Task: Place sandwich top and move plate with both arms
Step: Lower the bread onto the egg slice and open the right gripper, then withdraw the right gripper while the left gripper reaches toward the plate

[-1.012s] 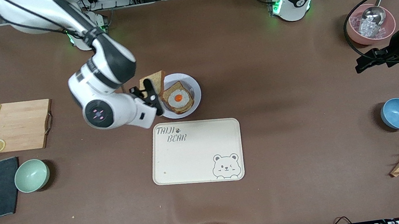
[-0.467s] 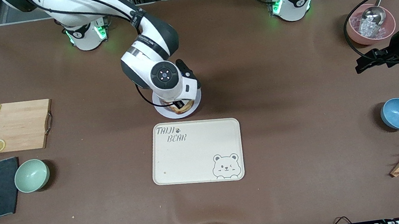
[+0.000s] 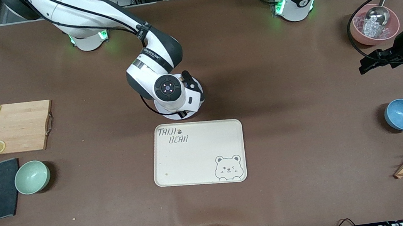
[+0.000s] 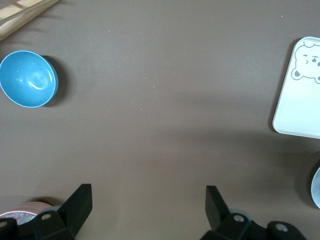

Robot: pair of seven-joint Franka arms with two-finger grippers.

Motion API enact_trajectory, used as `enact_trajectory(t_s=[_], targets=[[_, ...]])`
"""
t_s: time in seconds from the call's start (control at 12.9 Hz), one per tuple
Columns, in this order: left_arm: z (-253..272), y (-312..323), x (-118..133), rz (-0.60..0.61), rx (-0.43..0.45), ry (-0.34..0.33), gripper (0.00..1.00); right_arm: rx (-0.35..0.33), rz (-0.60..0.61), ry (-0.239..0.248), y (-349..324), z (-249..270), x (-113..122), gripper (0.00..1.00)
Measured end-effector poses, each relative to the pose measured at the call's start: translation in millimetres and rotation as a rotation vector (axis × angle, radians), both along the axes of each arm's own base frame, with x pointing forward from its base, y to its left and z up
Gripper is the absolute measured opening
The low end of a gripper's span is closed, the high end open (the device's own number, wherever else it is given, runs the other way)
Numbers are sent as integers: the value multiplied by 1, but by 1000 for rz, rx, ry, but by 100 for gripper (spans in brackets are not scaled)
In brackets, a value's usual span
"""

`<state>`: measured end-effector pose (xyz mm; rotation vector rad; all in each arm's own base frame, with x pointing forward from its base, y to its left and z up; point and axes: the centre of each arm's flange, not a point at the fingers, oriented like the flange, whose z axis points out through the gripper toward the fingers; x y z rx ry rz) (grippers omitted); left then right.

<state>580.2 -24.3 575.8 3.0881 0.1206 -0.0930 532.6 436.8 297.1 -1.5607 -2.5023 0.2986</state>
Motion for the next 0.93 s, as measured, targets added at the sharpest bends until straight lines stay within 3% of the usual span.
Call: enact_trajectory(t_s=[0.93], targets=[[-2,0,1,0,0,2,100,-20,-17,-6,-4,-22,5,7]])
